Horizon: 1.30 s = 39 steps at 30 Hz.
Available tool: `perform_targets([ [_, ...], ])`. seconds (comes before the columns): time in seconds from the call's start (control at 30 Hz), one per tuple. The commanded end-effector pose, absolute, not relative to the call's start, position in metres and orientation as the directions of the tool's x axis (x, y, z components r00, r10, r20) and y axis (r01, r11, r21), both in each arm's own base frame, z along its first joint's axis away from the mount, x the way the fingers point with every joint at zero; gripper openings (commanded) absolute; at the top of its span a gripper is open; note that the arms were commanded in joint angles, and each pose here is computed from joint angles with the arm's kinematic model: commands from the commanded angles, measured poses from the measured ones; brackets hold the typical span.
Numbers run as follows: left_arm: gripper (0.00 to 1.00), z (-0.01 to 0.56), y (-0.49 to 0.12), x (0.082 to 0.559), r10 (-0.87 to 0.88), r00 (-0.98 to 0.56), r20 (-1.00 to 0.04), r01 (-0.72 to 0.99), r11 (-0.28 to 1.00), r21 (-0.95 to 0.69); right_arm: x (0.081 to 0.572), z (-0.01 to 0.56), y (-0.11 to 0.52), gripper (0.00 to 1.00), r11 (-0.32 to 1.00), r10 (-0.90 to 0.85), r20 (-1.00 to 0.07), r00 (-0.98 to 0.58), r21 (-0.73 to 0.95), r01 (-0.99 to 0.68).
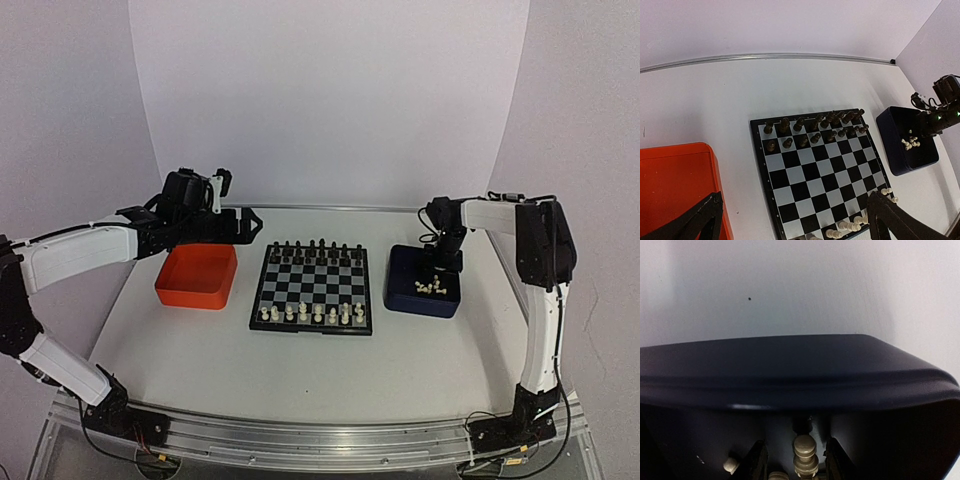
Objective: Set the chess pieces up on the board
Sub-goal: Pick up the chess piece from the storage box.
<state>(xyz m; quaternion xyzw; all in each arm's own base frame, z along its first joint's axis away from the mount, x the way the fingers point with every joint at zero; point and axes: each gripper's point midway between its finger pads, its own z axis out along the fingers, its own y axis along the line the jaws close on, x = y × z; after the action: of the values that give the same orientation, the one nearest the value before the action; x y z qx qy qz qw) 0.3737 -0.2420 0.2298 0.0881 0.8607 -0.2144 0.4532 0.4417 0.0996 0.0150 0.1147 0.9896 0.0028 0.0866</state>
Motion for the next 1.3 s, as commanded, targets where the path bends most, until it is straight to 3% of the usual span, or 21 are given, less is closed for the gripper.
perform_targets([
  [0.0,1.0,0.244,-0.241,0.377,-0.054,-0.547,-0.836,0.347,0.894,-0.284,0.437,0.014,0.098,0.34,0.975,0.221,-0.167,-0.961,0.011,0.222],
  [0.87,1.0,0.247,-0.24,0.371,-0.064,-0.551,-0.832,0.35,0.887,-0.3,0.458,0.01,0.101,0.27,0.979,0.2,-0.202,-0.959,0.01,0.202],
  [1.27,1.0,0.248,-0.241,0.37,-0.071,-0.552,-0.831,0.353,0.883,-0.31,0.471,0.025,0.105,0.27,0.982,0.191,-0.267,-0.945,0.044,0.186],
])
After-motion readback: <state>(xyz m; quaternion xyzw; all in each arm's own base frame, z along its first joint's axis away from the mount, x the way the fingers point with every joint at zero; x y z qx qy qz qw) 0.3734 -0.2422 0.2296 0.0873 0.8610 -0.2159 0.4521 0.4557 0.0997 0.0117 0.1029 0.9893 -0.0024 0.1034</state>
